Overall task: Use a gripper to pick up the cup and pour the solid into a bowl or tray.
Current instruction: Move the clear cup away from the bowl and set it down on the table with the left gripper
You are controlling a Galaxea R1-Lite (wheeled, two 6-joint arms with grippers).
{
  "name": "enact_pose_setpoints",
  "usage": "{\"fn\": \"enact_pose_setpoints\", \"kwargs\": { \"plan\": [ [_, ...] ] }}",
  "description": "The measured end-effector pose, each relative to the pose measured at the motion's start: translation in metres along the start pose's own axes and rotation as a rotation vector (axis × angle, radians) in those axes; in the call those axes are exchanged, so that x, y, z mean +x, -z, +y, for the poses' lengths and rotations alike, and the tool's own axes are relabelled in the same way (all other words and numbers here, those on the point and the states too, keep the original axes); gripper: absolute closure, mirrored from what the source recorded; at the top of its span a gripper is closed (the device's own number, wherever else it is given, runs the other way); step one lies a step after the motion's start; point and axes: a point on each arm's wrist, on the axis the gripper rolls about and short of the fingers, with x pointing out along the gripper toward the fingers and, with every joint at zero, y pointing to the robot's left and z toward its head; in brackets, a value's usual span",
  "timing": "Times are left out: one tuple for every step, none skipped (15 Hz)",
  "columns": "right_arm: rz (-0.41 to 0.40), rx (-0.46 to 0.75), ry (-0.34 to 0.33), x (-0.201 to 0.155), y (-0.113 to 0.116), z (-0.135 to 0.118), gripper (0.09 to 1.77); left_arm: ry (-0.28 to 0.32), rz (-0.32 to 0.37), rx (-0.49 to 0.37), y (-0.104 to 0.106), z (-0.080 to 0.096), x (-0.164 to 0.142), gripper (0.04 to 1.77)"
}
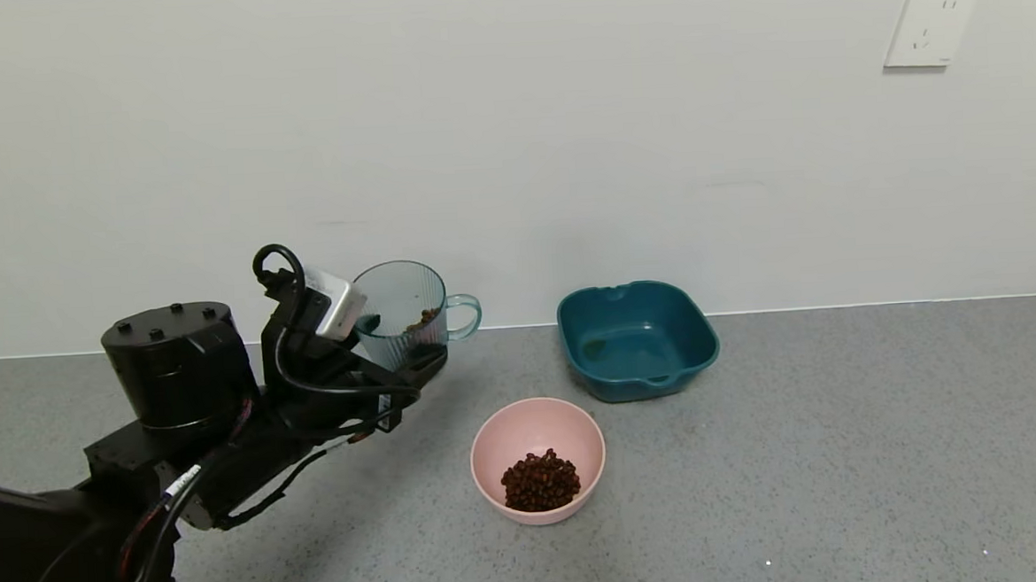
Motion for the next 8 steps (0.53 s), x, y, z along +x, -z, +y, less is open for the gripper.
{"fn": "enact_pose_setpoints", "kwargs": {
  "plan": [
    [0.0, 0.0, 0.0, 0.0, 0.0, 0.0, 0.15, 0.001, 0.019, -0.013, 0.002, 0.008, 0.0, 0.55],
    [0.0, 0.0, 0.0, 0.0, 0.0, 0.0, 0.15, 0.008, 0.034, -0.025, 0.005, 0.016, -0.001, 0.55],
    [0.0, 0.0, 0.0, 0.0, 0.0, 0.0, 0.15, 0.022, 0.041, -0.037, 0.007, 0.022, -0.001, 0.55],
    [0.0, 0.0, 0.0, 0.0, 0.0, 0.0, 0.15, 0.029, 0.055, -0.056, 0.009, 0.027, 0.0, 0.55],
    [0.0, 0.0, 0.0, 0.0, 0.0, 0.0, 0.15, 0.026, 0.067, -0.079, 0.011, 0.03, 0.001, 0.55],
    [0.0, 0.0, 0.0, 0.0, 0.0, 0.0, 0.15, 0.022, 0.072, -0.104, 0.011, 0.033, 0.002, 0.55],
    [0.0, 0.0, 0.0, 0.0, 0.0, 0.0, 0.15, 0.021, 0.074, -0.128, 0.012, 0.035, 0.005, 0.55],
    [0.0, 0.0, 0.0, 0.0, 0.0, 0.0, 0.15, 0.04, 0.07, -0.141, 0.012, 0.037, 0.008, 0.55]
  ]
}}
